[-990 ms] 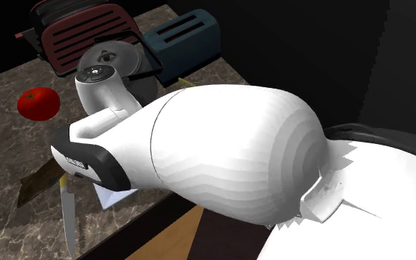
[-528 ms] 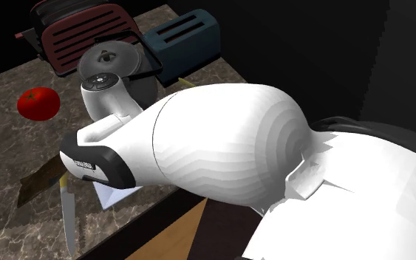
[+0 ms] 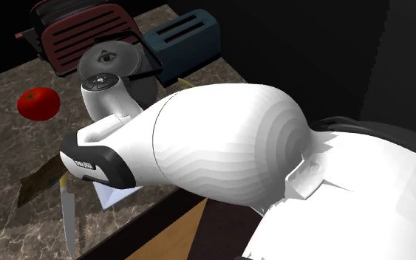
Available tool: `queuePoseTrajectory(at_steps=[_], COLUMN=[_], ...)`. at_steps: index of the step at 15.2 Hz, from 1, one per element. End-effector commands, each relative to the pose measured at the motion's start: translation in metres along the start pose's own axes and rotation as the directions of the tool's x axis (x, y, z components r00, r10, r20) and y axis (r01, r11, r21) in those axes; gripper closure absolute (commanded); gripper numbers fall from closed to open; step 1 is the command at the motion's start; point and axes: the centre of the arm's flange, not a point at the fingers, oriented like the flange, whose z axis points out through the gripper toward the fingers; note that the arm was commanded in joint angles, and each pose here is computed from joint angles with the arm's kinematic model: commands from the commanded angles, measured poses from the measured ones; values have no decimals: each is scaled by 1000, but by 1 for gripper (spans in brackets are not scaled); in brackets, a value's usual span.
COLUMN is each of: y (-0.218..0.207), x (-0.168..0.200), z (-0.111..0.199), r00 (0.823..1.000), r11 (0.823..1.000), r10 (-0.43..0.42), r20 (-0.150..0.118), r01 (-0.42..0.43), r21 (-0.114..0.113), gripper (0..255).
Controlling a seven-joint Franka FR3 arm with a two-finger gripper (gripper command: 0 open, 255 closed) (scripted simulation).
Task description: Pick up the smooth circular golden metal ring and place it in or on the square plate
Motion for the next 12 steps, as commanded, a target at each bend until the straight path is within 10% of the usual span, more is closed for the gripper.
queuePoseTrajectory(at_steps=[1,12], y=[0,0], x=[0,0], z=[0,-50], r00=[1000,1000], r11=[1000,1000], r10=[0,0], r20=[0,0], r01=[0,0], r21=[0,0], gripper=[0,0])
